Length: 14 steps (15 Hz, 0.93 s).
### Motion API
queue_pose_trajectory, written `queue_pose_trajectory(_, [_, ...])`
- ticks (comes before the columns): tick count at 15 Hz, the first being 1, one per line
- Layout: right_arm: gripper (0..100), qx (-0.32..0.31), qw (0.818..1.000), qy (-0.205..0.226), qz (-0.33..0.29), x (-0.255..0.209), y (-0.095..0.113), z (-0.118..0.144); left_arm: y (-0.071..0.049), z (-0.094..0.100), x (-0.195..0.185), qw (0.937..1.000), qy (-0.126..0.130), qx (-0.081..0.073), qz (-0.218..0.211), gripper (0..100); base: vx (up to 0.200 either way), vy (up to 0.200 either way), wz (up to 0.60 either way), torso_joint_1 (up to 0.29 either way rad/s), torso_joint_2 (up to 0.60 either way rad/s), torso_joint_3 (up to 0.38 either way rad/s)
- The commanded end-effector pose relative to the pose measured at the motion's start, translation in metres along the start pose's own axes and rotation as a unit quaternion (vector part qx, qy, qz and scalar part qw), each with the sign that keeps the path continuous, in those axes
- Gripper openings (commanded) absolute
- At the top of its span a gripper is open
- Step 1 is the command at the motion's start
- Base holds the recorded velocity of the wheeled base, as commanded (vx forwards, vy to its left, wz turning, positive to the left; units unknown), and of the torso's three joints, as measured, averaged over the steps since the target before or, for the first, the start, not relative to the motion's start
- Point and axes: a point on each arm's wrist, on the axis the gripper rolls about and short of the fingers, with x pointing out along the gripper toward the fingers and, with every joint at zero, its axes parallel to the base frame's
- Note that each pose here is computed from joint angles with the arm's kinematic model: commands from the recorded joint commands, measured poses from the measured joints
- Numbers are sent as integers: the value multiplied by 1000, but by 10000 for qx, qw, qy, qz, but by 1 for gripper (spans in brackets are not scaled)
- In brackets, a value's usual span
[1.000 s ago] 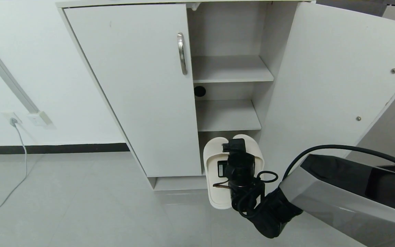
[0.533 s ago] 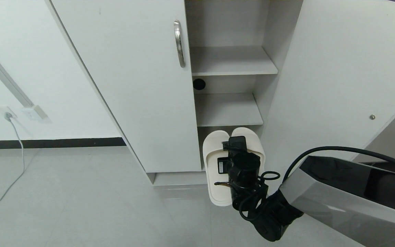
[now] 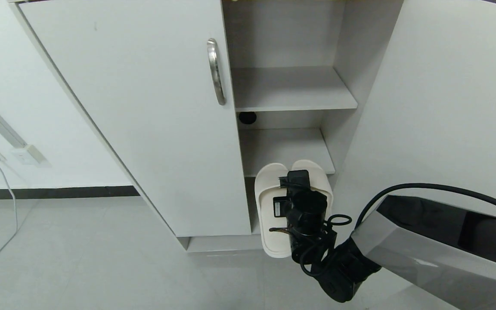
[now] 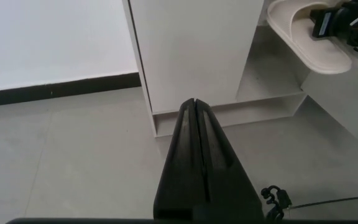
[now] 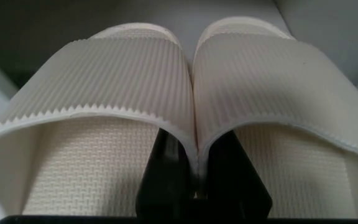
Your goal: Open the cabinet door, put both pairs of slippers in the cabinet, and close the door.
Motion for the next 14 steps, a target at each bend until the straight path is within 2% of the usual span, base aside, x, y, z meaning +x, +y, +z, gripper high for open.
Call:
queue_pose_trajectory(1, [0,11,10000,-12,10,-1,0,1,0,0,0,10000,9,1,2,0,200,0,0,-2,2,7])
queue_pose_trajectory(6, [0,46,10000,-45,70,-5,4,1,0,0,0,10000,9,1,2,0,200,0,0,1,4,0])
queue_pose_trajectory(14, [0,66,9999,-68,53,-1,6,0,0,0,0,10000,9,1,2,0,0,0,0,0,0,0])
